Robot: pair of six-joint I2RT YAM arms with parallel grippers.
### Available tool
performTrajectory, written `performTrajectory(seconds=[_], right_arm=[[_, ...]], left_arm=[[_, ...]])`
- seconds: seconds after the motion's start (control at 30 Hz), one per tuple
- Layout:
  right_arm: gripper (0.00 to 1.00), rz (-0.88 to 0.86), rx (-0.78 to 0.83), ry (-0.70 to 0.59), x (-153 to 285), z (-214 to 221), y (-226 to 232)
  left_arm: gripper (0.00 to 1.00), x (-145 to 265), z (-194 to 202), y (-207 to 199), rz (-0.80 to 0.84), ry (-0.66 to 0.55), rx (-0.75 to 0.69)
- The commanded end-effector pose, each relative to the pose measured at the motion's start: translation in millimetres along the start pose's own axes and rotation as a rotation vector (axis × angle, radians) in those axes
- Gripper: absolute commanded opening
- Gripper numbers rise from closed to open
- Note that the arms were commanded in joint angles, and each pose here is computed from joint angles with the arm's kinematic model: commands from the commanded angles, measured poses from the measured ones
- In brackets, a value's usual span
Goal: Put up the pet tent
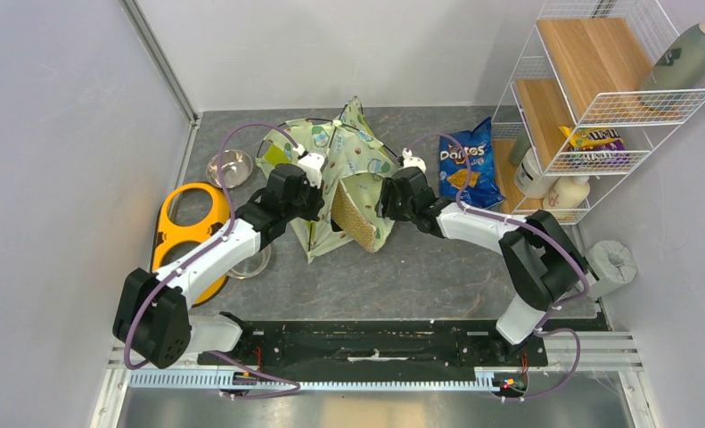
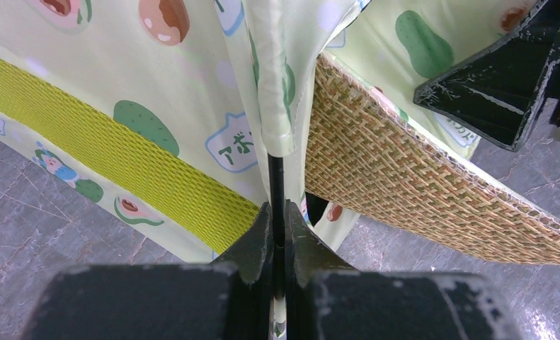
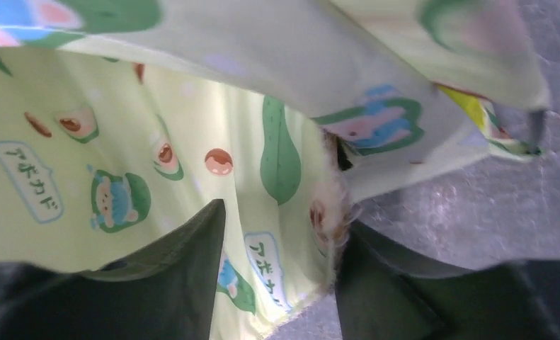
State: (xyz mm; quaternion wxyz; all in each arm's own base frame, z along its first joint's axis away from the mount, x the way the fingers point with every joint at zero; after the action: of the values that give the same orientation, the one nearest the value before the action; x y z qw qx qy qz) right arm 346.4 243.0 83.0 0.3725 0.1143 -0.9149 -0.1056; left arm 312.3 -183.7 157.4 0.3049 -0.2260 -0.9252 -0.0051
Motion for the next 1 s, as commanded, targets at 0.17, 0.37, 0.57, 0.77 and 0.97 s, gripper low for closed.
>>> performTrajectory(seconds=[0.17,0.37,0.57,0.77,0.97], right_arm=[[0.05,-0.186,0.058,-0.17,12,-40,37],[0.0,-0.097,0.245,-0.31,56,-32,44],[0.0,0.258,0.169,-0.605,78,-47,-1],[0.0,0.394,0.141,-0.687,67,-60,-7],[0.0,0.385,0.028,-0.676,44,-60,8]], left_arm=[[0.02,3,25,-6,0.016,0.138,0.044],[0.02,2,17,-4,-0.025,0.155,0.081],[0.02,4,16,-5,-0.027,0.165,0.088],[0.02,4,18,-7,-0.017,0.171,0.098],[0.02,5,19,-10,0.007,0.169,0.102]])
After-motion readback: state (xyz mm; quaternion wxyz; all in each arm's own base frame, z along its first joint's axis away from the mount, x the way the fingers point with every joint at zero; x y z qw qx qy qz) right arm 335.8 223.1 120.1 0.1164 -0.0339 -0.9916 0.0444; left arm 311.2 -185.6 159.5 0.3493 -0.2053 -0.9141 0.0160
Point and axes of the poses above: each gripper's point midway between its finger pads, its own x axis back along the fingers, its own y axis along the line the jaws close on, z = x × y, the point moved 2 cm from there along x, back along the fingers, and after that the axes turned 4 degrees about x, right-handed, at the moved point
